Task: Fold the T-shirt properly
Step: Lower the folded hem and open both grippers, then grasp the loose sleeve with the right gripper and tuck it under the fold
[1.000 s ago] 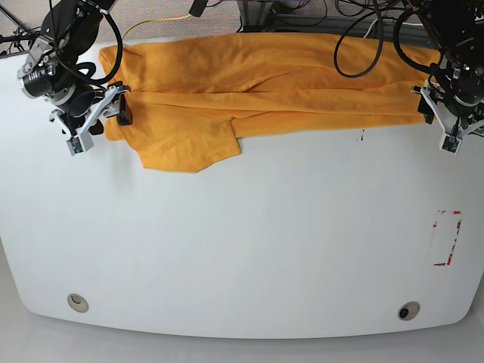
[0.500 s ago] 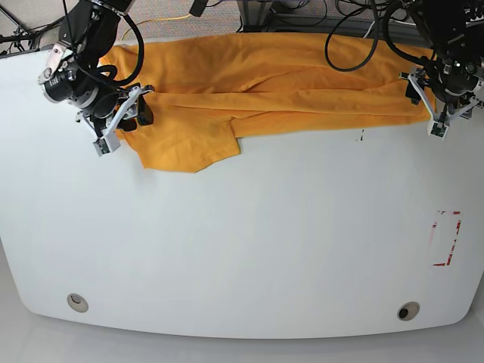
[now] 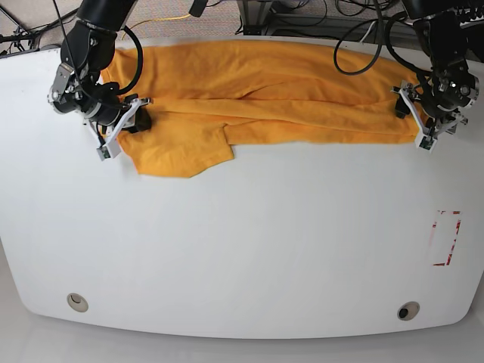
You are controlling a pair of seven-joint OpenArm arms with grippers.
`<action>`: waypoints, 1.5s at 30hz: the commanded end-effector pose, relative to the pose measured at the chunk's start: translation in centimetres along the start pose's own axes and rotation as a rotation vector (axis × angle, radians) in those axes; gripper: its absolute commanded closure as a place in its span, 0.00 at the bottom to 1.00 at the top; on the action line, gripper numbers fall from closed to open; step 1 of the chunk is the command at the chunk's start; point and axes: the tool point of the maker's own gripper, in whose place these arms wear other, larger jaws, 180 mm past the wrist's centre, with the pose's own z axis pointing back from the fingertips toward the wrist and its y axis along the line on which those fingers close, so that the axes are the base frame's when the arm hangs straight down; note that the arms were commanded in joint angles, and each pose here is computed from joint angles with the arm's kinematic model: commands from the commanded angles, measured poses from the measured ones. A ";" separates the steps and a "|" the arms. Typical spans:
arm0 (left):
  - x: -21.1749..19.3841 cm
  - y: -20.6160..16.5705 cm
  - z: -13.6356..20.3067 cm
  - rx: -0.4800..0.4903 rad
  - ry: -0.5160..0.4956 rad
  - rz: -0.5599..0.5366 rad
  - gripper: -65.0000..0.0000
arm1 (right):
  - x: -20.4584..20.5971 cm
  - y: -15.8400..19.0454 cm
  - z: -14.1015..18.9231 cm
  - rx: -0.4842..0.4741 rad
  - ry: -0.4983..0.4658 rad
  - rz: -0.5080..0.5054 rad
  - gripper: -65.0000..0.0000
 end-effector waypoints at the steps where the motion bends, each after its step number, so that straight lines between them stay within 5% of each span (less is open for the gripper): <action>1: -0.2 0.1 -0.8 -0.010 0.032 0.008 0.36 | 0.3 -3.5 0.1 -0.050 0.004 -0.018 0.80; 10: 3.4 1.7 -2.3 -0.019 -0.015 0.046 0.36 | 3.5 -8.5 -0.5 -0.068 -0.041 -0.062 0.80; 17: 5.2 1.5 -1.9 -0.015 -0.032 -0.019 0.36 | 7.9 -8.8 0.8 -0.086 -0.072 0.008 0.80; 28: 6.4 1.9 -0.7 0.019 -0.044 -0.049 0.36 | 13.3 -8.3 1.7 -0.094 -0.149 0.056 0.29; 36: 6.4 1.7 -0.7 0.016 -0.045 -0.050 0.36 | 15.9 -8.7 -1.3 -0.105 -0.133 0.040 0.29; 45: 6.5 1.8 -0.6 0.018 -0.050 -0.048 0.36 | 16.4 -6.6 -4.8 -0.014 -0.122 0.010 0.29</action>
